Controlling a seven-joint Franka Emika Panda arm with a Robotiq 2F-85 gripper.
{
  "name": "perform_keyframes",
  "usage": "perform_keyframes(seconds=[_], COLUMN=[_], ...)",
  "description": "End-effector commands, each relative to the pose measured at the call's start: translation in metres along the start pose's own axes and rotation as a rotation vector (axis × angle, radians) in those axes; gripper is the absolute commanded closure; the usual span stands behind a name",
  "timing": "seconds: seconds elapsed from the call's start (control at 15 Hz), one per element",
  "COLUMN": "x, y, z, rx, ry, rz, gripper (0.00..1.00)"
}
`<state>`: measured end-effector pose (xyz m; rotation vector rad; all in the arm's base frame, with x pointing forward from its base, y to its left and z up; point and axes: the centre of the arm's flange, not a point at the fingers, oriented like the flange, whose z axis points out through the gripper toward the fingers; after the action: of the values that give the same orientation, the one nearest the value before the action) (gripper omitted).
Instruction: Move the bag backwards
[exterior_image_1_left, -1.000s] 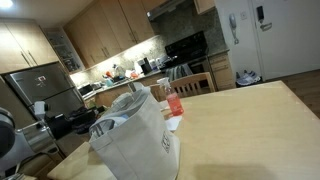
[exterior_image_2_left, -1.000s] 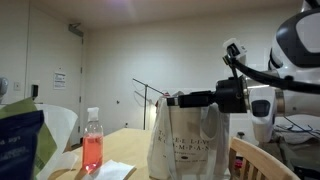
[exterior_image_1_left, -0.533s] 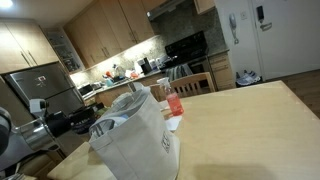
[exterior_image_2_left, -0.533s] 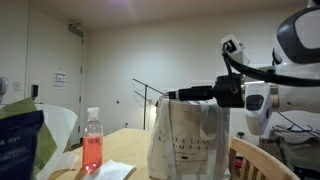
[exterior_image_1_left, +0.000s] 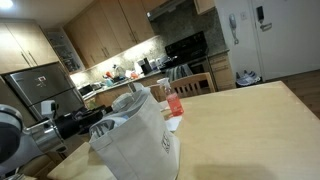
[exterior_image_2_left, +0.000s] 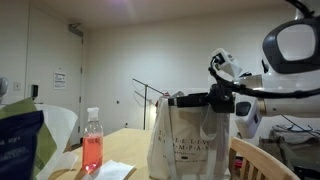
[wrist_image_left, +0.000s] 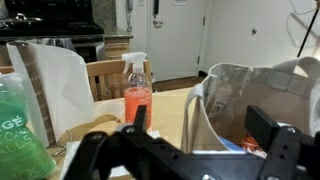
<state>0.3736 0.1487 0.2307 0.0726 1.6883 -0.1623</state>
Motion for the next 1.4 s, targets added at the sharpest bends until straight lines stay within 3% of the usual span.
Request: perform_keyframes(seconds=[0.0,0.07,0.13,0.27,0.87,1.33], x=[0.005,0.007,0.006,0.006,-0.002,-0.019], y=[0.003,0.005,0.008,0.011,0.016,0.018], z=[0.019,0.021,0.022,0.024,0.022,0.015], rx=[-0.037,-0.049,-0.061,-0.083,-0.11,-0.13], ry=[0.039,0.043,0.043,0.044,0.014,-0.042], rz=[0.04,0.041,0.043,0.045,0.069,0.123], gripper=[0.0,0.01,0.26,0.29,0.99,0.99])
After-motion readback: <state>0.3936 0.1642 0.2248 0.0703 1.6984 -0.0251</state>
